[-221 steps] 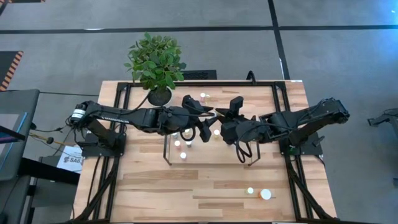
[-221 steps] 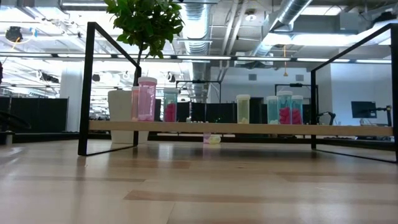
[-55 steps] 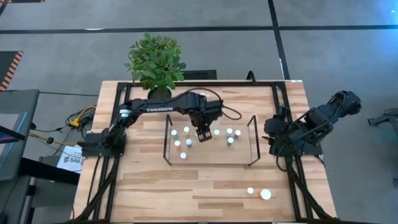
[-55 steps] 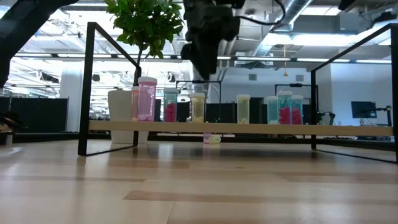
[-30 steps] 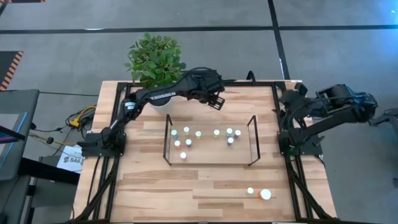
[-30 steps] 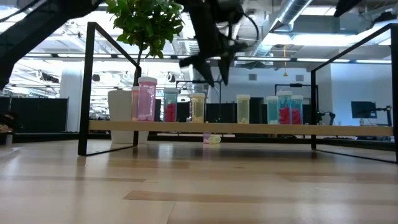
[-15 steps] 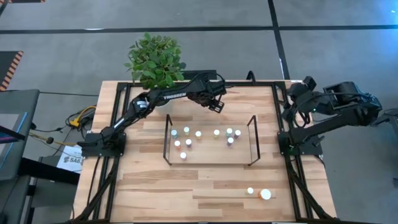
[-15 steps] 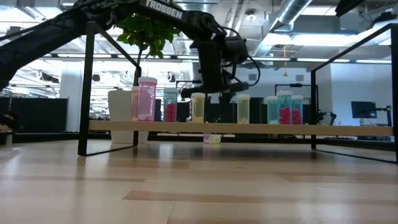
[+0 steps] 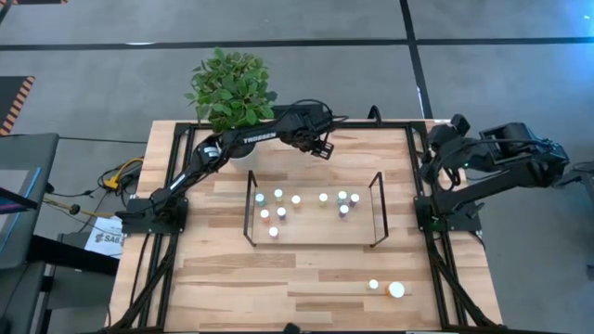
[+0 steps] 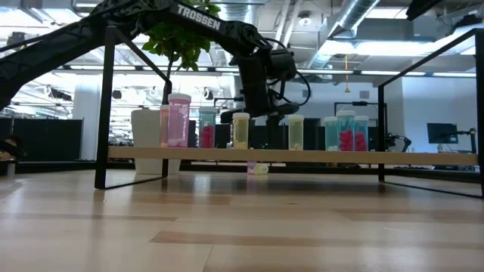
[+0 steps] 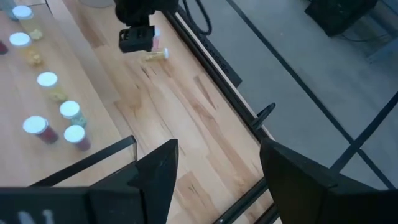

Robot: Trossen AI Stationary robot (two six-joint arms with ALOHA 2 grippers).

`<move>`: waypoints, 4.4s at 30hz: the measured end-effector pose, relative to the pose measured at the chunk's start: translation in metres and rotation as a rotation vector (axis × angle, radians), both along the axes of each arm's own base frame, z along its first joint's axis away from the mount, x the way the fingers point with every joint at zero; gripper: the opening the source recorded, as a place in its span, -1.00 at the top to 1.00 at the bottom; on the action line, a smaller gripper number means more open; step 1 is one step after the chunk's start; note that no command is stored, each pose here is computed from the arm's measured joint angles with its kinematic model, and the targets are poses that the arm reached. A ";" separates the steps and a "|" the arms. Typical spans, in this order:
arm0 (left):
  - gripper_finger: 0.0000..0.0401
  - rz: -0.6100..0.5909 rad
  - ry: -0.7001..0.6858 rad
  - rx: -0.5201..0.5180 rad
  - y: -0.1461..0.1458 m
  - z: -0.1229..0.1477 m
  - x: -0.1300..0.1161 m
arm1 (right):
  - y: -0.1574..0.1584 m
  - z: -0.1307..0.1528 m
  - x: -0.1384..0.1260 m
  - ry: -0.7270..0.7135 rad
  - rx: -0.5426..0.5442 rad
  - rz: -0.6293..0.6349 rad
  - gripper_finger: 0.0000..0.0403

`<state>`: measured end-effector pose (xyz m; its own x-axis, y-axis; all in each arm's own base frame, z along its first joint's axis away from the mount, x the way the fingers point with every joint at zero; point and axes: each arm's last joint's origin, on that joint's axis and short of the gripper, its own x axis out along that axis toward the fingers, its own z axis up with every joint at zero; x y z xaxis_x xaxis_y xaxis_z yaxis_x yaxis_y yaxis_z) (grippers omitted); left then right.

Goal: Pick and place medicine bottles onto shelf by color
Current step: Put the pink pill bottle on the shelf

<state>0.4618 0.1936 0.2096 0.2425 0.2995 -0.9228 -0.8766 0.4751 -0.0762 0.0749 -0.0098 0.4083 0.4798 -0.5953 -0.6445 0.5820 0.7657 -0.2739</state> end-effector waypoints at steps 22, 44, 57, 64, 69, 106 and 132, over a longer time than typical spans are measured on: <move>0.12 0.067 -0.033 -0.092 0.011 -0.027 0.004 | -0.001 0.000 0.000 -0.024 0.016 -0.036 -0.24; 0.12 0.166 -0.006 -0.146 0.026 -0.036 -0.003 | -0.002 0.000 0.000 -0.024 0.017 -0.044 -0.24; 0.12 0.097 -0.007 -0.203 0.048 -0.034 -0.015 | -0.002 0.000 0.000 -0.024 0.017 -0.044 -0.24; 0.12 0.068 -0.019 -0.217 0.049 -0.033 -0.015 | -0.002 0.000 0.000 -0.024 0.017 -0.044 -0.24; 0.12 0.051 -0.022 -0.220 0.044 -0.033 -0.012 | -0.002 0.000 0.000 -0.024 0.017 -0.044 -0.24; 0.12 0.090 -0.091 -0.200 0.050 -0.028 -0.009 | -0.002 0.000 0.000 -0.025 0.018 -0.044 -0.24; 0.12 -0.104 -0.143 -0.284 0.069 -0.027 -0.019 | -0.002 0.000 0.000 -0.024 0.017 -0.044 -0.24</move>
